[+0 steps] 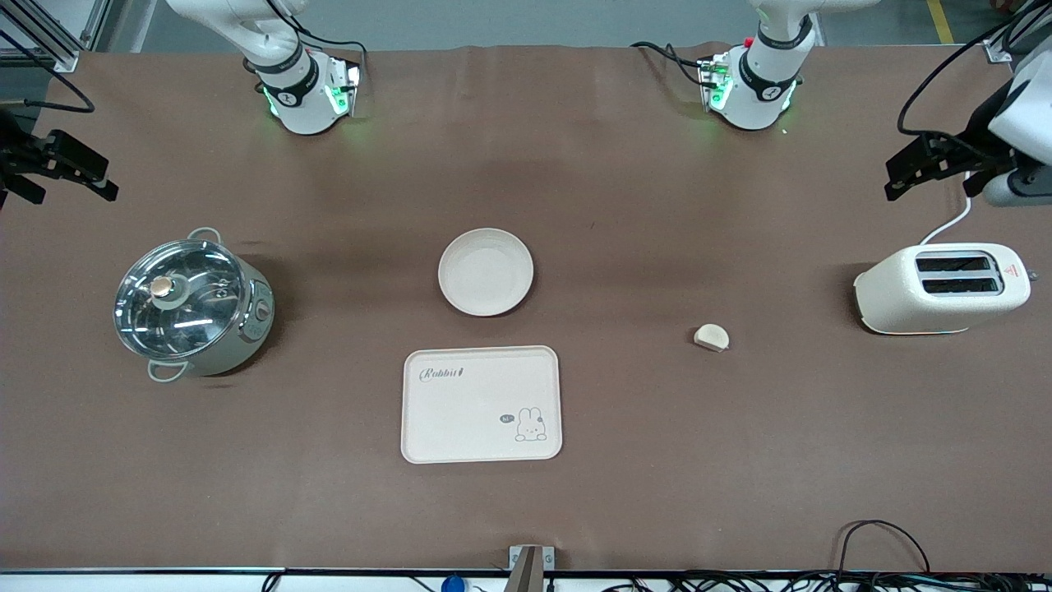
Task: Place bun in plate and plate on tray
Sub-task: 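Reach the left gripper down to the white bun beside the toaster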
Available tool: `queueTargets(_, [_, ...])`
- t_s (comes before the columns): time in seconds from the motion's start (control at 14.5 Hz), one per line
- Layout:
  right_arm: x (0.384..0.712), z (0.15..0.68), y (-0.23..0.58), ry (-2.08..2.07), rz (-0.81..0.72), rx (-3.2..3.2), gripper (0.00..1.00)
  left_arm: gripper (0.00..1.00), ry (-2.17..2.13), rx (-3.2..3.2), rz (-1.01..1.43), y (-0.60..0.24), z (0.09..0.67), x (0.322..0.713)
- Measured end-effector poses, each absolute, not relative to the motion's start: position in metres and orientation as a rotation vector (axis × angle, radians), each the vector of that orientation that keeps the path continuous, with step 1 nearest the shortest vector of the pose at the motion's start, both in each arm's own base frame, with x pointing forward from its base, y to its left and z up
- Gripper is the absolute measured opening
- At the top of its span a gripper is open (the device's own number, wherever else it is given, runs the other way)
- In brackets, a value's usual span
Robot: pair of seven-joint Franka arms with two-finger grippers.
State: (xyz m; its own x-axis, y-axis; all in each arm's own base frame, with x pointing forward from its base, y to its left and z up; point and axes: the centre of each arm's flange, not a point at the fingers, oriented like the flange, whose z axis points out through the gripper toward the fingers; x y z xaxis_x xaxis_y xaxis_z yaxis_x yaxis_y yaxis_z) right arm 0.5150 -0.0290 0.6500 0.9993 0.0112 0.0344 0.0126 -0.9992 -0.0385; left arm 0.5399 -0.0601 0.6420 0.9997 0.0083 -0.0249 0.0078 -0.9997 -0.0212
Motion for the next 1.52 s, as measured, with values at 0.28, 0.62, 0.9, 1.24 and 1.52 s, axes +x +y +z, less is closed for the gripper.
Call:
queueTargets(0.28, [0.515, 0.65, -0.028, -0.024, -0.05, -3.102, 1.0, 1.0, -0.008, -3.142, 0.025, -0.11, 0.569, 0.593])
queueTargets(0.62, [0.514, 0.649, -0.027, -0.027, -0.04, -3.102, 1.0, 1.0, -0.319, -3.137, 0.09, -0.179, 0.449, 0.63])
queueTargets(0.9, [0.512, 0.645, -0.023, -0.037, 0.003, -3.101, 1.0, 1.0, -0.58, -3.1, 0.107, -0.187, 0.35, 0.635])
queueTargets(1.24, [0.51, 0.633, -0.012, -0.01, 0.068, -3.101, 1.0, 0.99, -0.849, -2.967, 0.162, -0.178, 0.25, 0.621])
queueTargets(1.52, [0.512, 0.611, -0.009, 0.01, 0.13, -3.099, 1.0, 0.86, -0.936, -2.939, 0.18, -0.171, 0.215, 0.618])
